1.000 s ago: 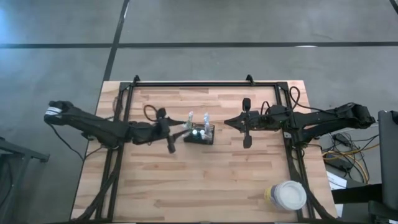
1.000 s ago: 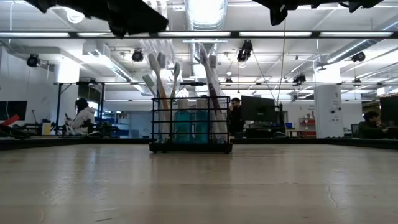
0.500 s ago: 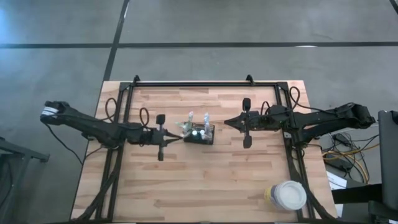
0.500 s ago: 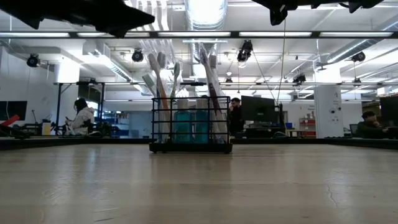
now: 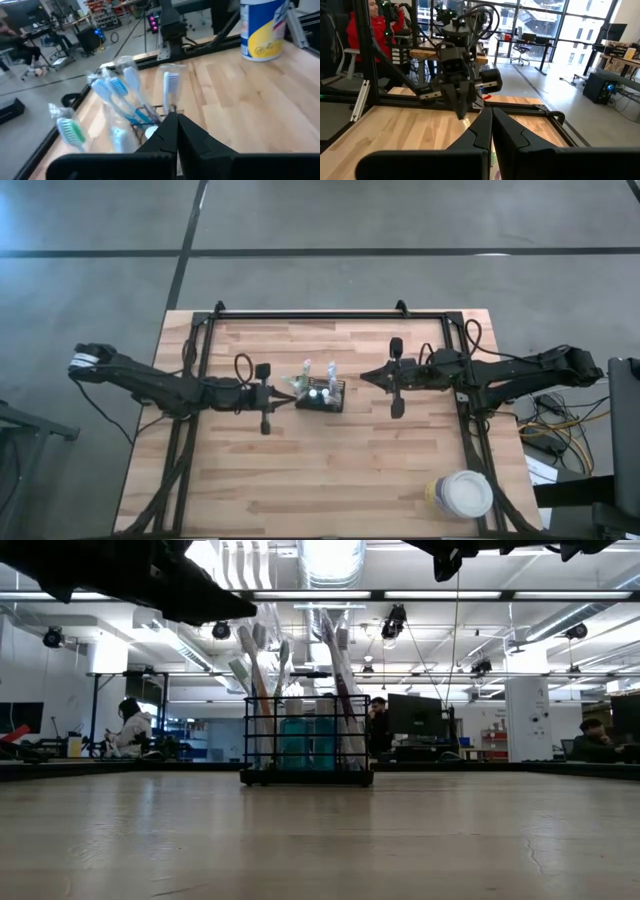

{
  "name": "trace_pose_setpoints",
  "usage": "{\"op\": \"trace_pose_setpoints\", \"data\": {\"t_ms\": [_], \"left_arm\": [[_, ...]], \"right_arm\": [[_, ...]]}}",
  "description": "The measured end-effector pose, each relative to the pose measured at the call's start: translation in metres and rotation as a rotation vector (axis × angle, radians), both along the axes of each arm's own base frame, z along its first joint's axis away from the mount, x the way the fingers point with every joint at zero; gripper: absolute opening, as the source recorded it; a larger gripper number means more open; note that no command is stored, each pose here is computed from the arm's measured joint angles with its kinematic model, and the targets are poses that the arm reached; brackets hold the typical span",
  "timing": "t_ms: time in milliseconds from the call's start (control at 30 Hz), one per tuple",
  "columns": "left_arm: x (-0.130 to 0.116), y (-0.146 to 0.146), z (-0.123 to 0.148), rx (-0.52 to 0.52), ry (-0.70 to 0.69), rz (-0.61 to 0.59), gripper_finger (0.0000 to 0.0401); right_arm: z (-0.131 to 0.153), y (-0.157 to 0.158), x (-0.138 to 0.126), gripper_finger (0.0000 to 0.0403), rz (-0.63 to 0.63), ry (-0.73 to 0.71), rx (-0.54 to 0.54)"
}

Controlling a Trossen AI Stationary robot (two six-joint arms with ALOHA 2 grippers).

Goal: Pick & Place toothbrushing station
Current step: Return to Home Position

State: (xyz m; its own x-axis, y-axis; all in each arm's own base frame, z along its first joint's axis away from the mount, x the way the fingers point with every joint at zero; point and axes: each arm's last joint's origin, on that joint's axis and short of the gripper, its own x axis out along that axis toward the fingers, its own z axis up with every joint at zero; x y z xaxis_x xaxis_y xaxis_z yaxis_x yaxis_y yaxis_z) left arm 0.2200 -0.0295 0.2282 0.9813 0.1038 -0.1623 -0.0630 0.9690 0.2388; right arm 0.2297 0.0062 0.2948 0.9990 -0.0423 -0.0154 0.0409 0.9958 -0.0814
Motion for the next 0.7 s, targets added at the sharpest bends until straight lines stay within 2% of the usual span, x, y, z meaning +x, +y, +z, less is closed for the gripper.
{"op": "trace_pose_setpoints", "data": {"t_ms": [133,267,433,500,633,700], "left_arm": [[-0.001,0.002,0.012,0.052,-0.016,0.038,0.0005],[-0.009,0.002,0.047,0.138,-0.012,0.019,0.0005],[-0.041,0.008,0.092,0.272,-0.014,-0.014,0.0002],[-0.058,0.012,0.106,0.281,-0.077,0.004,0.0003],[-0.090,0.021,0.114,0.264,-0.173,0.025,0.0002],[-0.102,0.022,0.102,0.259,-0.182,-0.049,0.0002]], "right_arm": [[0.001,0.000,0.000,0.0008,0.000,0.003,0.003],[0.011,0.000,-0.010,0.0008,0.001,-0.037,0.002],[0.022,-0.007,-0.041,0.0008,-0.019,-0.025,-0.004],[0.025,-0.010,-0.056,0.0008,-0.009,-0.032,0.000],[0.025,-0.012,-0.085,0.0008,0.071,-0.126,-0.011],[0.019,-0.012,-0.096,0.0008,0.070,-0.155,-0.011]]}}
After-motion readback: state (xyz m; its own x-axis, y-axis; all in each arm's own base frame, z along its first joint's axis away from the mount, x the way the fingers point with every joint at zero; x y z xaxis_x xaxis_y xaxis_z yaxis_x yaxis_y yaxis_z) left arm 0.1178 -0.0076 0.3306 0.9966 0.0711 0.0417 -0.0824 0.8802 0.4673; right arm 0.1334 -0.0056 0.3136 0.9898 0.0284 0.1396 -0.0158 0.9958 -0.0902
